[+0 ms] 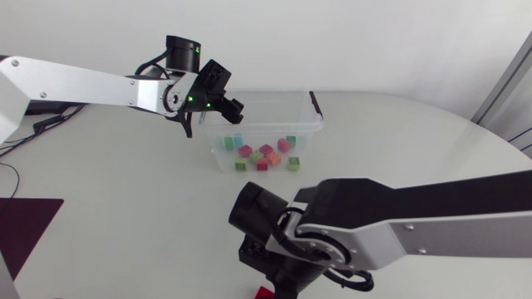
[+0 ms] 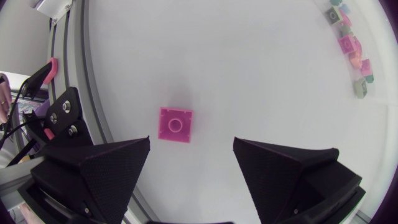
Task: Pick up the duplo bricks and place them in the container
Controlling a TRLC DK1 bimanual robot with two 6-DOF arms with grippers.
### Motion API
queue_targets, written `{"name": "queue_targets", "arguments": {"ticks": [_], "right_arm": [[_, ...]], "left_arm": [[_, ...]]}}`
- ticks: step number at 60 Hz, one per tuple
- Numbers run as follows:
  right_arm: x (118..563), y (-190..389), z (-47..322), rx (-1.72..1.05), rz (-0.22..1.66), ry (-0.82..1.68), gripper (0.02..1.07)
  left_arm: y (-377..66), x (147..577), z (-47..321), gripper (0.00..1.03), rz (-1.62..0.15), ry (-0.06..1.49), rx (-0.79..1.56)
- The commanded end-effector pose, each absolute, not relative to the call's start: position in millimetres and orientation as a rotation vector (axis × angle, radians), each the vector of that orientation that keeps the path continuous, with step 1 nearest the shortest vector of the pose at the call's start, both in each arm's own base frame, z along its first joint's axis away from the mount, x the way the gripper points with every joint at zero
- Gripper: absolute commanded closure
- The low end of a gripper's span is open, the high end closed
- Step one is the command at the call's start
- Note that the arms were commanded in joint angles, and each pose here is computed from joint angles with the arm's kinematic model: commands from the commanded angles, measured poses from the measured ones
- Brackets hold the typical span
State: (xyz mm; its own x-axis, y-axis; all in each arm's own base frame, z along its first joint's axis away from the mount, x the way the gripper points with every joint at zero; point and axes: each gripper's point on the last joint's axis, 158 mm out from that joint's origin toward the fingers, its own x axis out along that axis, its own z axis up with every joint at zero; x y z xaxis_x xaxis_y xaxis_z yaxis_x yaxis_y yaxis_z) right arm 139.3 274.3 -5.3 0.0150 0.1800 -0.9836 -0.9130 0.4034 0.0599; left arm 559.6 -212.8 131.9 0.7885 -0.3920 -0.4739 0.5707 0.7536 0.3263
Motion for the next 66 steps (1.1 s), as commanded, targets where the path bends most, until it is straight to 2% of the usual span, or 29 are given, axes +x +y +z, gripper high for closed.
{"name": "queue_targets", "arguments": {"ticks": [1,13,22,26,27,32,41,49,57,66], "right_arm": [[134.2,278.7,-10.7,-0.767,0.99,1.3,0.1],[127.3,281.6,-19.3,-0.829,0.978,1.335,0.12],[126.0,287.1,-20.7,-0.848,0.978,1.357,0.15],[126.4,288.9,-21.1,-0.848,0.98,1.364,0.17],[126.5,291.1,-22.7,-0.85,0.984,1.37,0.2],[125.8,294.5,-24.1,-0.846,0.992,1.385,0.24],[123.2,291.2,-26.8,-0.835,1.019,1.432,0.26],[123.8,287.2,-35.2,-0.843,1.016,1.445,0.43],[134.0,286.4,-39.3,-0.821,1.011,1.433,0.69],[138.8,286.3,-19.8,-0.791,1.016,1.386,0.72]], "left_arm": [[-194.7,559.4,162.1,0.05,-0.498,0.366,0.45],[-163.9,503.2,199.0,0.05,-0.475,0.334,0.476],[-146.2,453.6,213.0,0.05,-0.473,0.336,0.498],[-140.1,441.8,217.4,0.05,-0.466,0.325,0.502],[-133.2,434.8,217.3,0.05,-0.457,0.329,0.503],[-122.8,421.2,217.5,0.05,-0.444,0.327,0.517],[-98.2,400.5,215.6,0.05,-0.408,0.324,0.535],[-86.9,379.1,215.3,0.05,-0.399,0.314,0.548],[-83.4,358.0,212.4,0.05,-0.408,0.316,0.545],[-71.6,338.3,215.7,0.05,-0.372,0.279,0.54]]}}
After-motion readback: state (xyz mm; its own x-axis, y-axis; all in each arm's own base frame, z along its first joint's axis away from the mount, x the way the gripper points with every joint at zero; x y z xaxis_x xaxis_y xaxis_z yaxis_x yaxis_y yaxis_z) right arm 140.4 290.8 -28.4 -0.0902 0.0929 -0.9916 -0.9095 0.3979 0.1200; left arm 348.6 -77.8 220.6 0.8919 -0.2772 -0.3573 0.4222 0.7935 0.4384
